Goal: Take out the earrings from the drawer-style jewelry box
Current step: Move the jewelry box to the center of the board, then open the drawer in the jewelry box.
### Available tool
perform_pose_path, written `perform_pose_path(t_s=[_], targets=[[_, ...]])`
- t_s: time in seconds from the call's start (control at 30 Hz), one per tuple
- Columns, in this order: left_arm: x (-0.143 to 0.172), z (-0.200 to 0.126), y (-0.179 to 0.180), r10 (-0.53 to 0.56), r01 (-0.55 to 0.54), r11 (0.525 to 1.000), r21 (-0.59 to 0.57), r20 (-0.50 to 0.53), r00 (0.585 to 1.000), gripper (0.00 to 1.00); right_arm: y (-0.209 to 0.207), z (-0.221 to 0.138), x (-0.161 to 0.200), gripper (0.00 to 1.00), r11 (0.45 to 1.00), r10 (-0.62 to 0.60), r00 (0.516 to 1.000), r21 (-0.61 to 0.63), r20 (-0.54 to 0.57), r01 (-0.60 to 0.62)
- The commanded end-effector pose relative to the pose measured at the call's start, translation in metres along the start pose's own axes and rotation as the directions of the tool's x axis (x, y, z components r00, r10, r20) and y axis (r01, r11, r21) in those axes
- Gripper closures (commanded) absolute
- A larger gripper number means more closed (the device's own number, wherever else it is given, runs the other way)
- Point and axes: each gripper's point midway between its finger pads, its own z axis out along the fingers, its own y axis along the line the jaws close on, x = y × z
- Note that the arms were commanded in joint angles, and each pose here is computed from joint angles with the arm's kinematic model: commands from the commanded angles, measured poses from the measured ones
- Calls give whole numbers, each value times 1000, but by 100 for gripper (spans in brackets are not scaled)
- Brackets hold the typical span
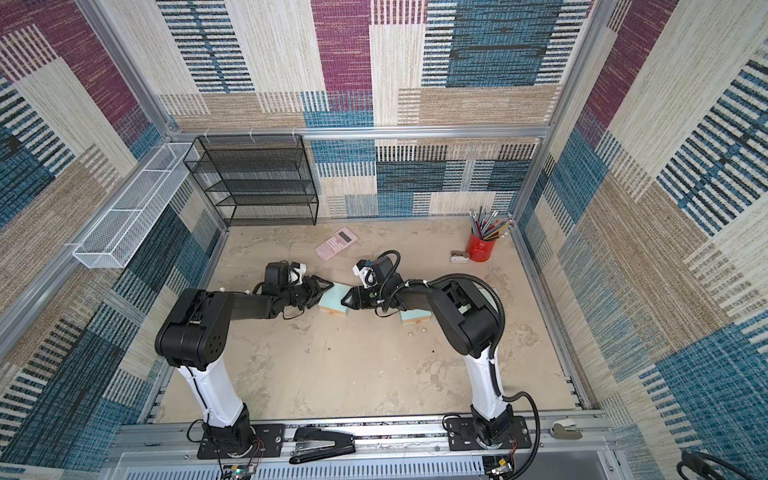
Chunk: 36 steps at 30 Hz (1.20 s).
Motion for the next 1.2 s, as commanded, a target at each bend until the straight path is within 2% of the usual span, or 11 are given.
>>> perform_pose_path(t_s=[0.0, 0.27, 0.47, 0.57, 0.67, 0.8, 0.9, 1.07, 1.17], targets=[[21, -12, -5, -24, 26, 999, 39, -38, 999, 43, 28, -7, -6, 46, 998, -7, 995, -63, 101, 14], [54, -39, 11, -38, 37, 999, -12, -46, 998, 41, 48, -15, 39, 46, 998, 41, 992, -62, 119, -34], [51, -48, 15, -56, 53, 996, -68, -34, 998, 39, 53, -27, 59, 45, 997, 79, 985, -38, 155, -74], [40, -66, 17, -91, 94, 991, -95, 34, 995, 39, 51, -42, 57, 44, 996, 84, 975, -9, 205, -84], [35, -99, 8, -70, 85, 987, -134, 114, 991, 39, 57, -54, 50, 42, 999, 42, 975, 24, 219, -48], [61, -143, -7, -55, 75, 987, -139, 148, 987, 39, 58, -50, 43, 38, 996, -24, 986, 92, 168, 8], [91, -160, -12, -102, 111, 991, -67, 132, 986, 45, 63, -45, 31, 34, 991, -80, 986, 116, 147, 63], [130, -157, -7, -213, 211, 976, 45, 40, 976, 50, 64, -29, 14, 28, 980, -145, 984, 155, 106, 128], [143, -143, -2, -219, 220, 975, 33, -20, 976, 51, 57, -16, 10, 28, 971, -158, 985, 190, 63, 143]])
